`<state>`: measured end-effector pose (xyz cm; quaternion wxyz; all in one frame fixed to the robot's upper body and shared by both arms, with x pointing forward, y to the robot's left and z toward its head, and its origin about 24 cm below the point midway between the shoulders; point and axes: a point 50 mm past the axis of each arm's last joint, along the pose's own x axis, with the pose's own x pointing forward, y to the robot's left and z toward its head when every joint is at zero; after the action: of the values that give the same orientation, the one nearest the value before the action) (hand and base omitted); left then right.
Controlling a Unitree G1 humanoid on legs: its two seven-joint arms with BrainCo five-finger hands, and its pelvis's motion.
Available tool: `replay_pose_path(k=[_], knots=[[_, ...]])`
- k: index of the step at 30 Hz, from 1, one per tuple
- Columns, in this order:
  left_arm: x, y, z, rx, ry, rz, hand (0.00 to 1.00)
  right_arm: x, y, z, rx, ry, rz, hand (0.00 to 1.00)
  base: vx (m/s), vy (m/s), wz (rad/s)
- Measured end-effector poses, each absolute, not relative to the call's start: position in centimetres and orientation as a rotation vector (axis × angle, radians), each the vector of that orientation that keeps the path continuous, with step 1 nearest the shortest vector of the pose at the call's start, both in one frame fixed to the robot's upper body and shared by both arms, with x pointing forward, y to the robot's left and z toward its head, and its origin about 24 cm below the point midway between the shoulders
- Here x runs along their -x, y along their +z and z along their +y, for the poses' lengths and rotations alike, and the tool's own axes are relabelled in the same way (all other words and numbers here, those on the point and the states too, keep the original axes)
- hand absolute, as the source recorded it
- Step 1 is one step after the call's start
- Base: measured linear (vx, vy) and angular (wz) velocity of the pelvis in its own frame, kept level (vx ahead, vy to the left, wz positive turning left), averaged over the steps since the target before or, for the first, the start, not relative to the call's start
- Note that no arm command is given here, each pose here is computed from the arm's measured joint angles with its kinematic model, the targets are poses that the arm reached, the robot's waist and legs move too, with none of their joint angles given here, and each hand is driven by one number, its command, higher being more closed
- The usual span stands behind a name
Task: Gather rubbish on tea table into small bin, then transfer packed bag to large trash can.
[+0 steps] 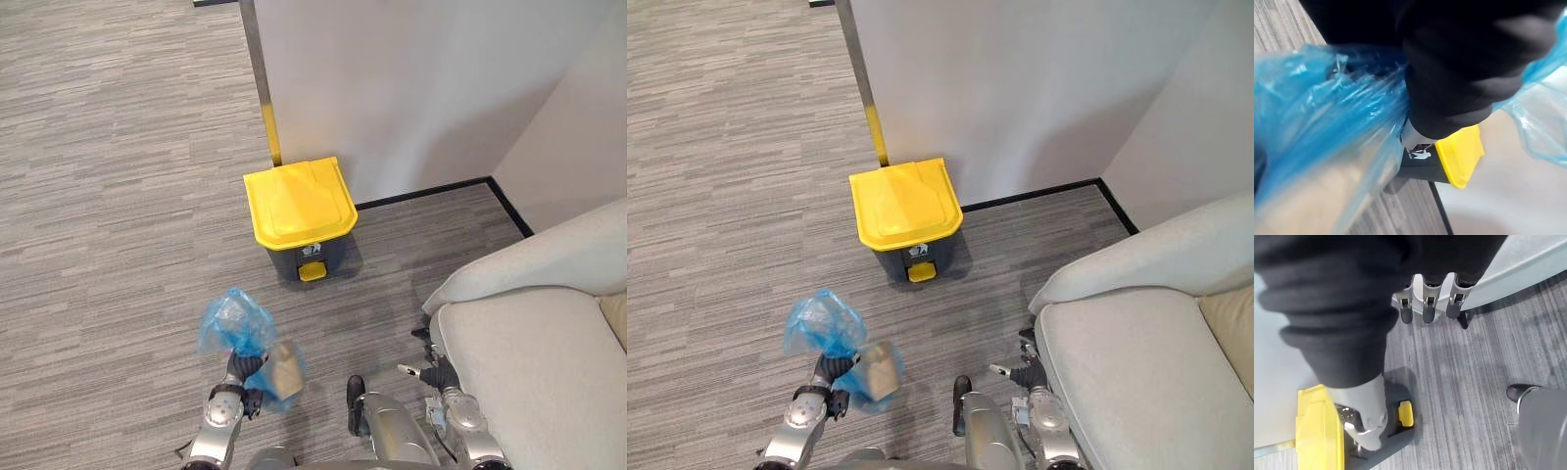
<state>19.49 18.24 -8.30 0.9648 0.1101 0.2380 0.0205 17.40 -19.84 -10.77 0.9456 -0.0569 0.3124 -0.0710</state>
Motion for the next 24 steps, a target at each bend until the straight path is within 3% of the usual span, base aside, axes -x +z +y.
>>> replay_pose_path(k=[9, 24], knots=[[-18.6, -8.0, 17.4, -0.179, 0.043, 0.465, 1.0, -16.5, -10.5, -18.9, 0.067, -0.158, 0.613, 0.0, 0.24, -0.057, 0.16], [-17.1, -9.9, 19.4, -0.227, 0.063, 0.581, 1.0, -19.4, -9.8, -19.6, 0.091, -0.156, 0.583, 0.0, 0.21, 0.181, -0.34]])
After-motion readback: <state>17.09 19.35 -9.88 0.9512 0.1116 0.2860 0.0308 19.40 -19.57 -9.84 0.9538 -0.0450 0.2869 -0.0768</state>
